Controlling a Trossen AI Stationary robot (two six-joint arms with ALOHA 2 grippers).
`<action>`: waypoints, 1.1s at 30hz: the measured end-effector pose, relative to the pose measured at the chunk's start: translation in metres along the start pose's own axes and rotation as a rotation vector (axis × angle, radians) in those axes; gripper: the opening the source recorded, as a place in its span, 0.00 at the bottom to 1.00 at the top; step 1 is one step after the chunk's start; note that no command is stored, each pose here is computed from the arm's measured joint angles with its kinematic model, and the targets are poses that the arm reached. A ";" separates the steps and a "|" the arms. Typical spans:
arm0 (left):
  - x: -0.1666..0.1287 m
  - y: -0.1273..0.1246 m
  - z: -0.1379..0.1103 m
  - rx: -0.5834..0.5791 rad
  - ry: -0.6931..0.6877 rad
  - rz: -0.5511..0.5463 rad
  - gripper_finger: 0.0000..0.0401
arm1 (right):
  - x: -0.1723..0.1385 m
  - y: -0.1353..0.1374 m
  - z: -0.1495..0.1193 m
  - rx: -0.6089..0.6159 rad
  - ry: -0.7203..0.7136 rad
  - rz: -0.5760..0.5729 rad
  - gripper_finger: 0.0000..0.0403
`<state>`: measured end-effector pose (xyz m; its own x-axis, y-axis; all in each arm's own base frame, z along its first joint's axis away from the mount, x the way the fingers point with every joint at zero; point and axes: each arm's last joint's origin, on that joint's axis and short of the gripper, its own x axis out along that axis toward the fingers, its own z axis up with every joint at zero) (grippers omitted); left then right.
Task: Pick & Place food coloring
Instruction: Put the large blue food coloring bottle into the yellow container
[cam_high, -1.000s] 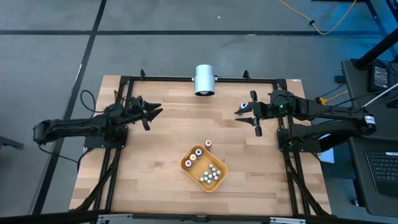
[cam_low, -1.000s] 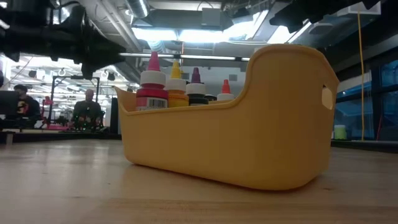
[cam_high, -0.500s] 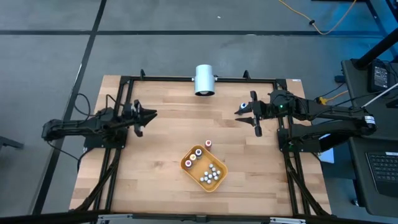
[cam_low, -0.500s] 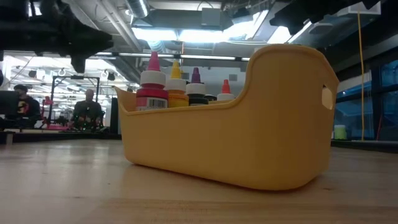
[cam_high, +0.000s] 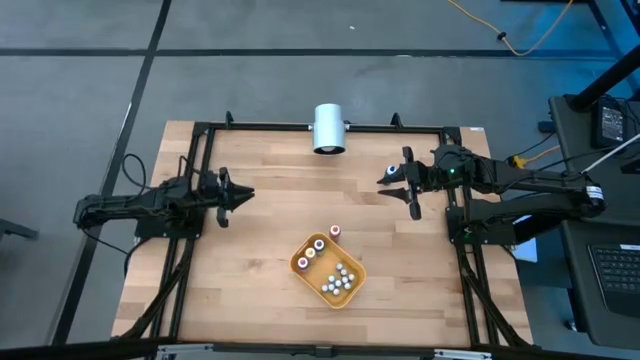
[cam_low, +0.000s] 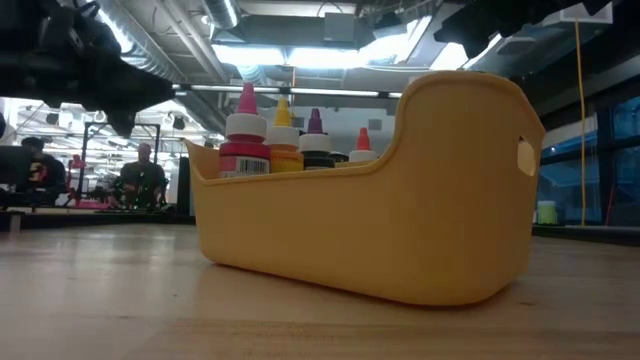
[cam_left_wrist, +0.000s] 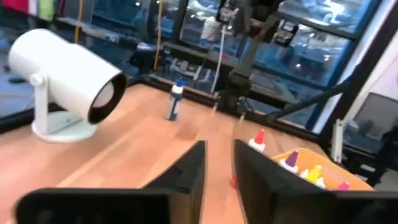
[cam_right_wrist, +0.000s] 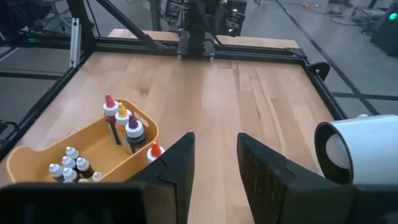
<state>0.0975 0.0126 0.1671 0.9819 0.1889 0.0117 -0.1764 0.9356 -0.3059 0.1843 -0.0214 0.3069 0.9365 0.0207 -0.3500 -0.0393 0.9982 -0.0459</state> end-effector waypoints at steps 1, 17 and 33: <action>0.000 0.000 0.000 0.013 -0.005 0.007 0.18 | 0.000 0.000 0.000 0.000 0.001 0.001 0.30; 0.001 0.000 -0.003 0.090 0.036 -0.028 0.15 | 0.000 0.000 0.000 -0.004 -0.004 0.000 0.30; 0.001 0.000 -0.002 0.063 0.035 -0.025 0.15 | 0.003 0.000 0.000 0.290 0.000 0.000 0.30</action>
<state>0.0990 0.0119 0.1649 0.9876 0.1561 -0.0150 -0.1550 0.9569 -0.2457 0.1869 -0.0217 0.3060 0.9365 0.0210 -0.3502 0.0619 0.9727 0.2237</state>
